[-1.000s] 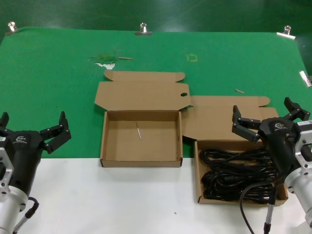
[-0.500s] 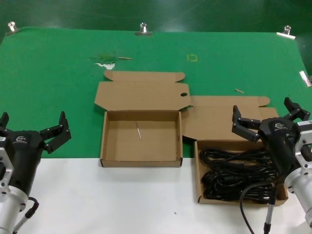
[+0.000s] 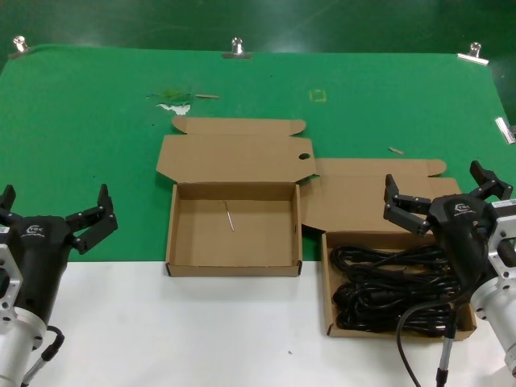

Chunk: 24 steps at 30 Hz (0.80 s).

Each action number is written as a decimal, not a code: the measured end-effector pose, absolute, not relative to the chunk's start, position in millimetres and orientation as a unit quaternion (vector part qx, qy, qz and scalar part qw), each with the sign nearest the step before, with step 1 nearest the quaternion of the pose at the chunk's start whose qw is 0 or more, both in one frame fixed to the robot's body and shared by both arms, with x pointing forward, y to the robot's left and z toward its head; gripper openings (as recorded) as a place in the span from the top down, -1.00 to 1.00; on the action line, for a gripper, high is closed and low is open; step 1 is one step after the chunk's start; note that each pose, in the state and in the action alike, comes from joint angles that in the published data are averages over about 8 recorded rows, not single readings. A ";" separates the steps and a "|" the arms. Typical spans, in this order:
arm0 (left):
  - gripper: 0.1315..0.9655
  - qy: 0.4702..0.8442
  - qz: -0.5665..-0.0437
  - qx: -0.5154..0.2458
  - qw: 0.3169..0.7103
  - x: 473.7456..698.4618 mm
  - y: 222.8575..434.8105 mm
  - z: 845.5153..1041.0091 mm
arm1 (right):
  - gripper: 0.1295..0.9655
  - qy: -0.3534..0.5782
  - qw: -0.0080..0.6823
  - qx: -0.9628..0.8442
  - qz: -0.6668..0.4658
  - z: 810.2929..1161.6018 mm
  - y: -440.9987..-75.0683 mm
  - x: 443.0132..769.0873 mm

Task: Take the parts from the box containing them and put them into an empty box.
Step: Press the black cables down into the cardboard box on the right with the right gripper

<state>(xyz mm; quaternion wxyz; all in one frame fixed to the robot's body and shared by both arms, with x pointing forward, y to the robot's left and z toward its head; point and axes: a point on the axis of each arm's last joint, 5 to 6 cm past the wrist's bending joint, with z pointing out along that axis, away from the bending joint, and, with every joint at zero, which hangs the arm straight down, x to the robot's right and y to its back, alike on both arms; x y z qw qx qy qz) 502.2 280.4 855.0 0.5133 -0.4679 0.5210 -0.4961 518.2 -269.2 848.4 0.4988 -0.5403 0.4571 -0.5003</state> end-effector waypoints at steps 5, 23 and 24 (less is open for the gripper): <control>-0.92 0.521 -0.496 -0.468 0.513 502.2 280.4 855.0 | -1.00 0.457 0.499 -0.540 -0.500 848.4 -269.2 518.2; -0.32 0.521 -0.496 -0.468 0.513 502.2 280.4 855.0 | -1.00 0.457 0.499 -0.540 -0.500 848.4 -269.2 518.2; -0.26 0.521 -0.496 -0.468 0.513 502.2 280.4 855.0 | -1.00 0.457 0.499 -0.540 -0.500 848.4 -269.2 518.2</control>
